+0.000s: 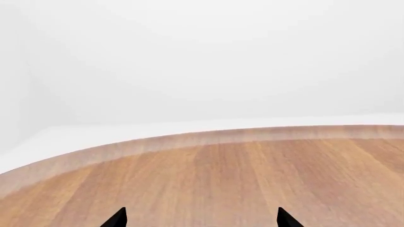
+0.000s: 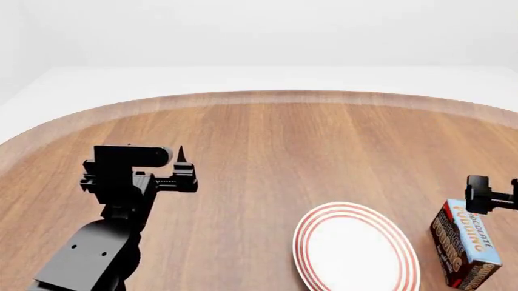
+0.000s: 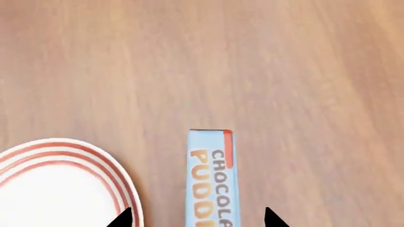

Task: Put the chocolate pudding to the right of the plate.

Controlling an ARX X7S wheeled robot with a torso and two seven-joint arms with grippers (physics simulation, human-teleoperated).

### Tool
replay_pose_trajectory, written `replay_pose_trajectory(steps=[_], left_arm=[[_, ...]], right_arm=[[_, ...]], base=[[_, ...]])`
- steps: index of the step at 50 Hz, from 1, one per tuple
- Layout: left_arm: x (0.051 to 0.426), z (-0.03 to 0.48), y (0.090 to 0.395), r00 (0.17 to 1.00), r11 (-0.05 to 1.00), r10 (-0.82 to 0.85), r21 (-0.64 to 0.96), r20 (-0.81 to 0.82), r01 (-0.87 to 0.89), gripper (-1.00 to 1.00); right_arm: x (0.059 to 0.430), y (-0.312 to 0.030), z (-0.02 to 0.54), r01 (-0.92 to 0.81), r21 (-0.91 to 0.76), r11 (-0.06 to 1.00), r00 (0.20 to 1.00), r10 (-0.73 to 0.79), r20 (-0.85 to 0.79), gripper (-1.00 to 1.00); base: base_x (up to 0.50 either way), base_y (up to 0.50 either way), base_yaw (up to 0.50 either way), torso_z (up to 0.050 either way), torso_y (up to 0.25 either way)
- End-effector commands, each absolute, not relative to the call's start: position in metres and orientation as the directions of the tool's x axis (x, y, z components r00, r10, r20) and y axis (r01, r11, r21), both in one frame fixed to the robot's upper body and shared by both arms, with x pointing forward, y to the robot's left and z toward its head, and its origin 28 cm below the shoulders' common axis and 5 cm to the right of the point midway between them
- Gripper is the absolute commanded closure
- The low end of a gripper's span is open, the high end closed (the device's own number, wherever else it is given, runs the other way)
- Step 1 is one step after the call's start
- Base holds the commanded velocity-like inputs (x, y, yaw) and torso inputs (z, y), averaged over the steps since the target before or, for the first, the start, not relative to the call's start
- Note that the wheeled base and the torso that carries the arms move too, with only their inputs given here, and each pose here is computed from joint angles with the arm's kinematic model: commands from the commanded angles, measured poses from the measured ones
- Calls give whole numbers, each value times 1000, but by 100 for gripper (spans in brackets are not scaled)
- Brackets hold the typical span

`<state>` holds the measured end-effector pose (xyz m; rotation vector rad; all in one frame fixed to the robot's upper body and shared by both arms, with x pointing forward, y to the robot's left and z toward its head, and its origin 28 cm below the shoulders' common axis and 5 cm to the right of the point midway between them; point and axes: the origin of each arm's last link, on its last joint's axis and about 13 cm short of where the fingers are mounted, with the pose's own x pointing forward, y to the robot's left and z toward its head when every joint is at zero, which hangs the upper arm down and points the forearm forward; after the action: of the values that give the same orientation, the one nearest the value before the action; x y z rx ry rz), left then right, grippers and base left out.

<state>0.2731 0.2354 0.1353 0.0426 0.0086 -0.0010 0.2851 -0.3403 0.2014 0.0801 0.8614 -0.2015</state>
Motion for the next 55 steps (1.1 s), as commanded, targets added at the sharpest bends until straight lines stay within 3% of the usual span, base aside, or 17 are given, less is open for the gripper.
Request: replay_pose_trajectory(steps=[1,8,15,24,27,32,55], left_arm=[[273,138,236,1000,999,0,42,-4,0,-100],[275,149,233,1000,999,-9,49,9,9,-100],[281,168,227,998,997,-43,62,41,40,-100],[284,186,222,994,996,-67,68,89,61,-100],[283,194,222,990,996,-75,65,120,67,-100],[283,201,219,986,995,-86,70,146,76,-100],[278,207,217,979,993,-88,97,185,70,-100]], right_arm=[[286,-328,244,135,16,991,750,-92,-656,-100],[286,-289,254,-91,68,994,867,112,-485,-100],[286,-239,255,-80,42,996,978,87,-189,-100],[261,-187,246,-161,27,987,986,160,35,-100],[255,-171,242,-82,-126,989,979,103,175,-100],[249,-157,236,8,-151,989,950,39,309,-100],[232,-145,231,-9,-144,990,918,65,390,-100]], base=[[0,0,0,0,0],[0,0,0,0,0],[0,0,0,0,0],[0,0,0,0,0],[0,0,0,0,0],[0,0,0,0,0],[0,0,0,0,0]])
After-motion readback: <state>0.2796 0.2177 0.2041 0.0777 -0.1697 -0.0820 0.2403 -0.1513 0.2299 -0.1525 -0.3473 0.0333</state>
